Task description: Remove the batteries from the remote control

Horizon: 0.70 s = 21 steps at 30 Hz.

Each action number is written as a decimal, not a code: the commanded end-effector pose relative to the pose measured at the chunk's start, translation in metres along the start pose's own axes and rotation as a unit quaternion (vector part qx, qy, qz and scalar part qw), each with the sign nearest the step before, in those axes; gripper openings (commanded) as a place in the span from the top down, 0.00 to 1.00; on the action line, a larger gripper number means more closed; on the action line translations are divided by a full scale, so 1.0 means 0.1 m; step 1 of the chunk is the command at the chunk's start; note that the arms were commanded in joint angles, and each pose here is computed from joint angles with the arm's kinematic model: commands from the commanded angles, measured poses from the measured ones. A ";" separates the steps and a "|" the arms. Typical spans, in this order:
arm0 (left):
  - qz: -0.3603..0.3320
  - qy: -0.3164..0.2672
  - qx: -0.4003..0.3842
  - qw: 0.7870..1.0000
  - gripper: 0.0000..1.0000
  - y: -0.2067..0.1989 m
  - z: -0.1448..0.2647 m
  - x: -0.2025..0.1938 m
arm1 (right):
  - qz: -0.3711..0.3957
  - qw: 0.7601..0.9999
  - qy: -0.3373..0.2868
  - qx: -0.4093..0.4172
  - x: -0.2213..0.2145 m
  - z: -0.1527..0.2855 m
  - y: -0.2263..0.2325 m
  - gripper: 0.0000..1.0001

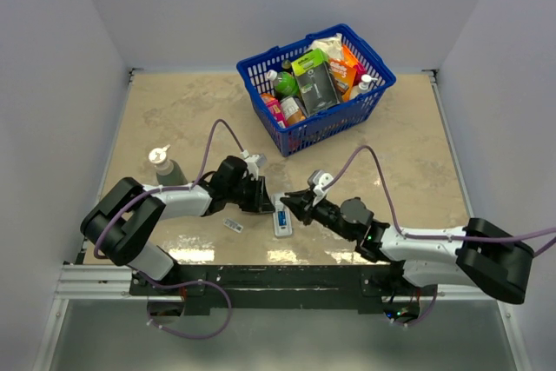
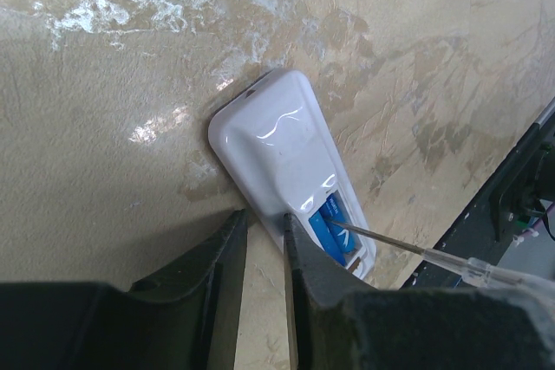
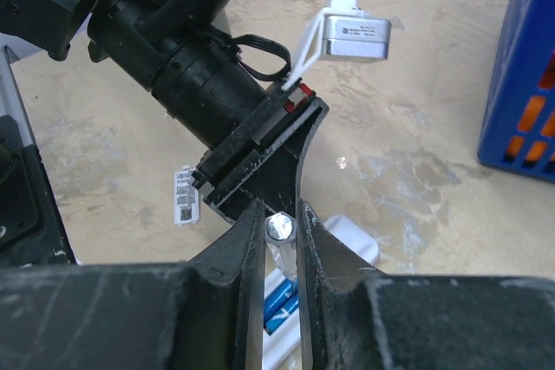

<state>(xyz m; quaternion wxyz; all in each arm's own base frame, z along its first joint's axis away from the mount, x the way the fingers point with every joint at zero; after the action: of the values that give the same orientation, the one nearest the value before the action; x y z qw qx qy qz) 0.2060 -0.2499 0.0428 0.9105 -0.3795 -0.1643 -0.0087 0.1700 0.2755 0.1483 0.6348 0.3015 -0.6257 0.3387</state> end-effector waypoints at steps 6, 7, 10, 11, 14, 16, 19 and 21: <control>-0.002 -0.012 -0.005 1.000 0.72 -0.07 -0.03 0.10 | -0.003 0.994 0.102 0.045 -0.54 0.00 0.16 0.90; -0.002 -0.012 -0.004 1.000 0.72 -0.06 -0.03 0.09 | -0.015 0.994 0.100 0.039 -0.54 0.02 0.15 0.90; -0.002 -0.011 0.001 1.000 0.72 -0.04 -0.04 0.09 | -0.036 0.994 0.098 0.018 -0.61 0.11 0.08 0.90; 0.000 -0.009 0.006 1.000 0.72 -0.02 -0.05 0.09 | -0.042 0.995 0.087 0.010 -0.58 0.13 0.05 0.90; 0.002 -0.005 0.011 1.000 0.72 0.00 -0.07 0.08 | -0.061 0.995 0.075 -0.018 -0.59 0.21 -0.03 0.92; -0.001 -0.007 0.010 1.000 0.72 -0.02 -0.08 0.10 | -0.071 0.995 0.071 -0.028 -0.62 0.28 -0.05 0.93; -0.002 -0.009 0.012 1.000 0.72 -0.02 -0.09 0.13 | -0.079 0.994 0.066 -0.030 -0.63 0.31 -0.05 0.93; -0.002 -0.005 0.019 1.000 0.72 0.01 -0.12 0.13 | -0.083 0.993 0.066 -0.040 -0.66 0.36 -0.08 0.92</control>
<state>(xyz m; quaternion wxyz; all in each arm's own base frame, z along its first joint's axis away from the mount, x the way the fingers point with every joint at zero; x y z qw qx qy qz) 0.2123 -0.2513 0.0425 0.9139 -0.3734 -0.1594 -0.0004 0.1713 0.2551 0.1388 0.6452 0.3294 -0.6376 0.2619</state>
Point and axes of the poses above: each gripper's point midway between its finger pads, its own z axis back along the fingers, its own y axis along the line the jaws close on, x = y × z, the point moved 3 cm from there along z, back along the fingers, and after that the axes turned 11 degrees about z, right-handed, at the moved point
